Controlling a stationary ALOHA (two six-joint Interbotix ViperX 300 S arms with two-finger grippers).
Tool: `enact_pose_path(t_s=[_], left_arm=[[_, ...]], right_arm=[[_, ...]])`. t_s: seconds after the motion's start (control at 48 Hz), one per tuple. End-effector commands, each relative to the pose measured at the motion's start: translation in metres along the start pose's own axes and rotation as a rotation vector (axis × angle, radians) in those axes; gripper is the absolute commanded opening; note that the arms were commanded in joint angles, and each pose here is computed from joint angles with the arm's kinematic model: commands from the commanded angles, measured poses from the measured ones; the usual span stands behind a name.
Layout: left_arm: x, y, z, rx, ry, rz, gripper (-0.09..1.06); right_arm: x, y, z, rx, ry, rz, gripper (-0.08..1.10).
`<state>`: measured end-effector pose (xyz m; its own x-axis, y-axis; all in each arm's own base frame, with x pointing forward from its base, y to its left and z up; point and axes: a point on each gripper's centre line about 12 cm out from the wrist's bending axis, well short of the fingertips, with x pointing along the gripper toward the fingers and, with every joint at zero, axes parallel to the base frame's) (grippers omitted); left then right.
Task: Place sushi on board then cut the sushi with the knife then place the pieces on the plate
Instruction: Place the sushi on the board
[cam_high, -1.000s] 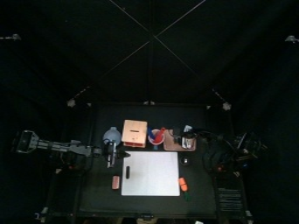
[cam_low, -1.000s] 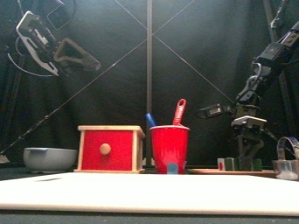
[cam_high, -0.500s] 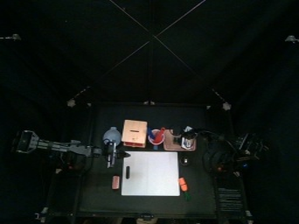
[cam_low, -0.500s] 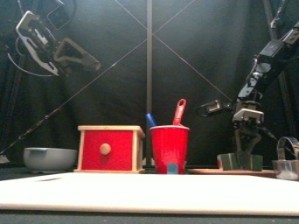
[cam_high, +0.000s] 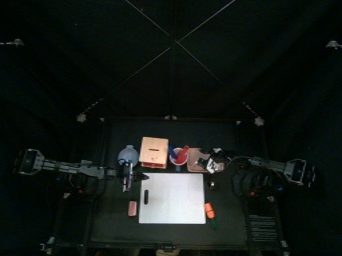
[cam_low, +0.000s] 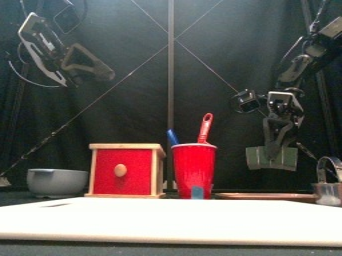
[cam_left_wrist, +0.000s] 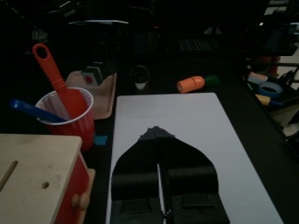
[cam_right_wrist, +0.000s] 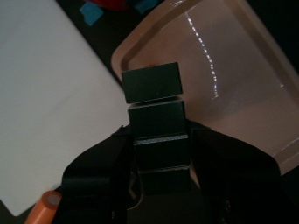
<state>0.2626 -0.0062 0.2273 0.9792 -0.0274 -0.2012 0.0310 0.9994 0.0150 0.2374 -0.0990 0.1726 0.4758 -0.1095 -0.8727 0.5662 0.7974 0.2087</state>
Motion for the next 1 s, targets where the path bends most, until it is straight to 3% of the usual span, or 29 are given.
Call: enact_pose_path(t_s=[0.021,0.229,0.521,1.0], left_arm=[[0.001,0.000,0.005,0.000,-0.018,-0.001,-0.02],[0.001,0.000,0.004,0.006,-0.015,-0.001,-0.02],[0.000,0.002,0.001,-0.008,-0.006,0.010,-0.02],[0.000,0.000,0.000,-0.005,0.003,0.004,-0.02]], right_arm=[[-0.011,0.022,0.006,0.021,-0.039,0.026,0.62],[-0.015,0.060,0.001,0.130,-0.049,0.071,0.62],[-0.008,0.112,-0.008,0.299,-0.053,0.149,0.62],[0.034,0.168,-0.005,0.559,-0.012,0.084,0.62]])
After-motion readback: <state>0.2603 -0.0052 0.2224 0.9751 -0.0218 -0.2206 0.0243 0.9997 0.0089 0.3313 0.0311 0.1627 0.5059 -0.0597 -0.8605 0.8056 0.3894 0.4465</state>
